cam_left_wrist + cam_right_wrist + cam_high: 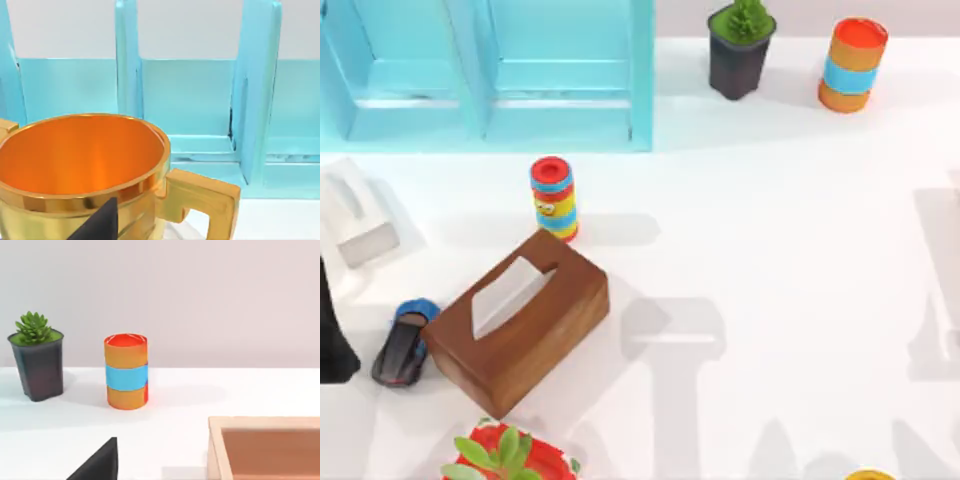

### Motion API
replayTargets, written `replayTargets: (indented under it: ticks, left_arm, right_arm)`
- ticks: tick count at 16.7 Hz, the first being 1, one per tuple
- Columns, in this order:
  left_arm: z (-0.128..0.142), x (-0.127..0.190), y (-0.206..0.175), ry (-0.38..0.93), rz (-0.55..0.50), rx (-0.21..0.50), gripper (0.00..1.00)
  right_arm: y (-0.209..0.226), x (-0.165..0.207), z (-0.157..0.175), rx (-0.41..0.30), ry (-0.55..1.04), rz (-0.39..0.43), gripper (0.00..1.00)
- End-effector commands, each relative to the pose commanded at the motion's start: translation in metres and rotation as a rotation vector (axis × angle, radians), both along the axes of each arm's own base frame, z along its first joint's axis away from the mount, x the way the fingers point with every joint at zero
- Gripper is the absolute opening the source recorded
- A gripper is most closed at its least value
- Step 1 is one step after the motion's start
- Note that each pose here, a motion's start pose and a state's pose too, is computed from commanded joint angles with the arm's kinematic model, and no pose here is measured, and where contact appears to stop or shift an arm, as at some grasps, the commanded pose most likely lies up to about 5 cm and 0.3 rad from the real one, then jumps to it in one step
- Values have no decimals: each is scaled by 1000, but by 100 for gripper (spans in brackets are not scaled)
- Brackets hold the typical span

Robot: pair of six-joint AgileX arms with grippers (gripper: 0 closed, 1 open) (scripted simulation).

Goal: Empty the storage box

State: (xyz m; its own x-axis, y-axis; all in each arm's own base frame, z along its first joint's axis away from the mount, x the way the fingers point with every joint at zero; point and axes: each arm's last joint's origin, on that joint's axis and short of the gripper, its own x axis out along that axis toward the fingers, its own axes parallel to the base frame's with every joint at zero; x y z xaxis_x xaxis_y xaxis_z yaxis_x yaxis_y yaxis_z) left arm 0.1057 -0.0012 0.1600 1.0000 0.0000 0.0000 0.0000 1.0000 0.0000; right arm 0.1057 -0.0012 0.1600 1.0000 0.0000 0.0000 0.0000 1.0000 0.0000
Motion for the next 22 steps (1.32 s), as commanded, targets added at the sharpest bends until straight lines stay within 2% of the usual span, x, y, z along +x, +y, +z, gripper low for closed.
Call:
replayTargets:
  ticks: [4, 8, 11, 14, 18, 22]
  left_arm:
    - [0, 0, 0, 0, 0, 0, 100]
    - [0, 0, 0, 0, 0, 0, 100]
    - [0, 0, 0, 0, 0, 0, 100]
    - [0, 0, 0, 0, 0, 0, 100]
    - [0, 0, 0, 0, 0, 0, 100]
    - [0, 0, 0, 0, 0, 0, 100]
  right_arm:
    - [-1, 0, 5, -15, 34, -11, 100]
    - [-8, 4, 34, -84, 225, -59, 100]
    - [-18, 20, 63, -136, 479, -93, 100]
    - [-36, 52, 84, -157, 795, -102, 100]
    - [-72, 102, 90, -123, 1194, -64, 100]
    - [-109, 137, 85, -54, 1458, -8, 100]
